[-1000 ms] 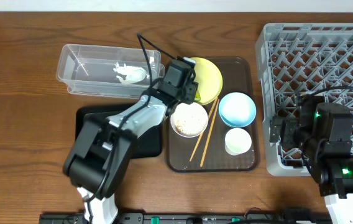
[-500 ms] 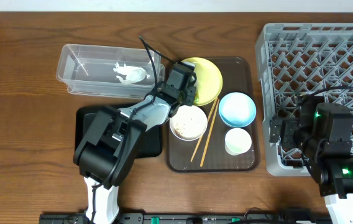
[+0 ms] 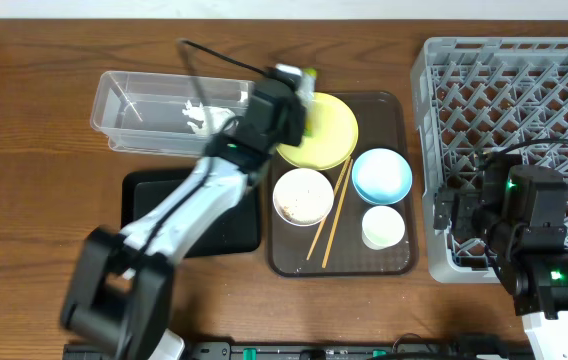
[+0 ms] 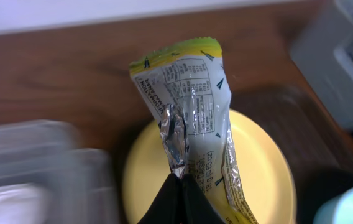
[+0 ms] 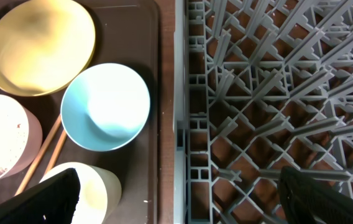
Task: Sort waste into correct bins and load items into the dishwasher rack
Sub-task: 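Drop the snack wrapper into the clear bin with the left gripper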
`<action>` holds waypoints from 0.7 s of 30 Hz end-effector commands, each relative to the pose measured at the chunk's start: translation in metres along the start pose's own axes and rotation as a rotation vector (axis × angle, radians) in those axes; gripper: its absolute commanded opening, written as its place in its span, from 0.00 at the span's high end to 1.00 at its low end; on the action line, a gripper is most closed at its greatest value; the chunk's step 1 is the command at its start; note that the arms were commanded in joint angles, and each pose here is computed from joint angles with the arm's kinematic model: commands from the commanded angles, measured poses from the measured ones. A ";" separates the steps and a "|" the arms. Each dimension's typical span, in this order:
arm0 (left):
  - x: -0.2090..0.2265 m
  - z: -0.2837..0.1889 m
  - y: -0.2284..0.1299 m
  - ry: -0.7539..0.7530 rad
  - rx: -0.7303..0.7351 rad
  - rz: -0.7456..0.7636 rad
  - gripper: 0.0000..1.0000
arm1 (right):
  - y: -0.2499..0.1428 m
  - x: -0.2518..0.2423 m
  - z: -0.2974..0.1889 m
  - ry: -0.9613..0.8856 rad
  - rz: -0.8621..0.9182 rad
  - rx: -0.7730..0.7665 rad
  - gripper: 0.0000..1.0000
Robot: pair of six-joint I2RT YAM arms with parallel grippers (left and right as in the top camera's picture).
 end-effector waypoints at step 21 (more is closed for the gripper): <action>0.156 -0.005 -0.018 0.405 -0.009 -0.635 0.63 | 0.007 -0.001 -0.005 -0.001 0.002 -0.023 0.01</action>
Point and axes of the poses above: each gripper's point midway between its finger pads, its own z axis out along the fingers, its own x axis along the line the jaws close on, y = z × x, the point moved 4 cm from there along -z, back along the fingers
